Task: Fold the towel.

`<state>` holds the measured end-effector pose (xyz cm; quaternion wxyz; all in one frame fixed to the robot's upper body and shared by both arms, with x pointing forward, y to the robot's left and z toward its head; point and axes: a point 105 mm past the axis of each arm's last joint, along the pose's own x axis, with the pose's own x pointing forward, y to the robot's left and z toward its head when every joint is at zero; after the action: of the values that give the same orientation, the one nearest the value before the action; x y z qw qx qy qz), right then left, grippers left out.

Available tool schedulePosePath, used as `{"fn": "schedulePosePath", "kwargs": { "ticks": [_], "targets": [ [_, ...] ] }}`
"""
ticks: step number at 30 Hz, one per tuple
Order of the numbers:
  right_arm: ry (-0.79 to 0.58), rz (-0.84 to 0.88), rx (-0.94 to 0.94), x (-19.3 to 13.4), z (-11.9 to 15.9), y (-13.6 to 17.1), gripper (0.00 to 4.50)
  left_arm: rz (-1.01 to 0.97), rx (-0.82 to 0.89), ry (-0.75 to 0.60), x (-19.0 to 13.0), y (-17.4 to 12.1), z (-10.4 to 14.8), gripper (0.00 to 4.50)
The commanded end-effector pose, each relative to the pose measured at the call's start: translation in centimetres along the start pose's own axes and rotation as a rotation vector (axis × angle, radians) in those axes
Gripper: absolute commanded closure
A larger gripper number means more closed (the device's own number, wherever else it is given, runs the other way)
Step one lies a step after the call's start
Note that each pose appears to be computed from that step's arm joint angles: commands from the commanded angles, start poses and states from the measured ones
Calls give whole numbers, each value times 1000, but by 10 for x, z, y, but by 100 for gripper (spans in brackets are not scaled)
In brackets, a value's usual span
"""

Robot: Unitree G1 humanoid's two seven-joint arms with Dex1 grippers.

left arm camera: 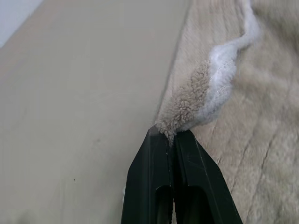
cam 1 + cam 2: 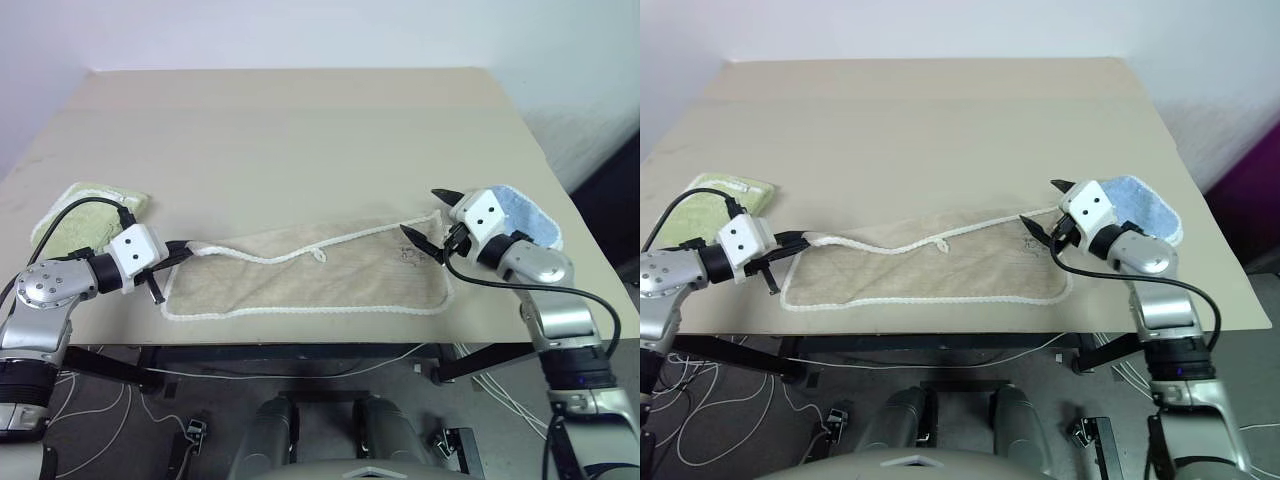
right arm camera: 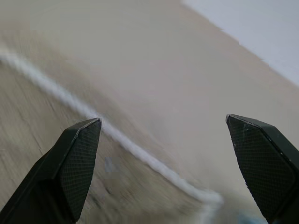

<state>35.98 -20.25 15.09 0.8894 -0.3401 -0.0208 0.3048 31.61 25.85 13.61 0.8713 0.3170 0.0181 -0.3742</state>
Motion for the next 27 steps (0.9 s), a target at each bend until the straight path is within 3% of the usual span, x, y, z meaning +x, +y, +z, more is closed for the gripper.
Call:
{"fn": "schedulePosePath", "kwargs": {
  "ticks": [1, 15, 19, 27],
  "targets": [
    [47, -1, -176, 2, -7, -12, 0, 54, -22, -59, -4, 9, 13, 447],
    [157, 17, -502, 30, -32, -28, 0, 70, -45, -78, 0, 3, 15, 447],
    [139, 27, -505, 33, -29, -27, 92, 76, -51, -80, -1, 2, 14, 450],
    [146, 47, -504, 27, -36, -29, 372, 103, -90, -89, -2, 1, 12, 450]
  ]
}}
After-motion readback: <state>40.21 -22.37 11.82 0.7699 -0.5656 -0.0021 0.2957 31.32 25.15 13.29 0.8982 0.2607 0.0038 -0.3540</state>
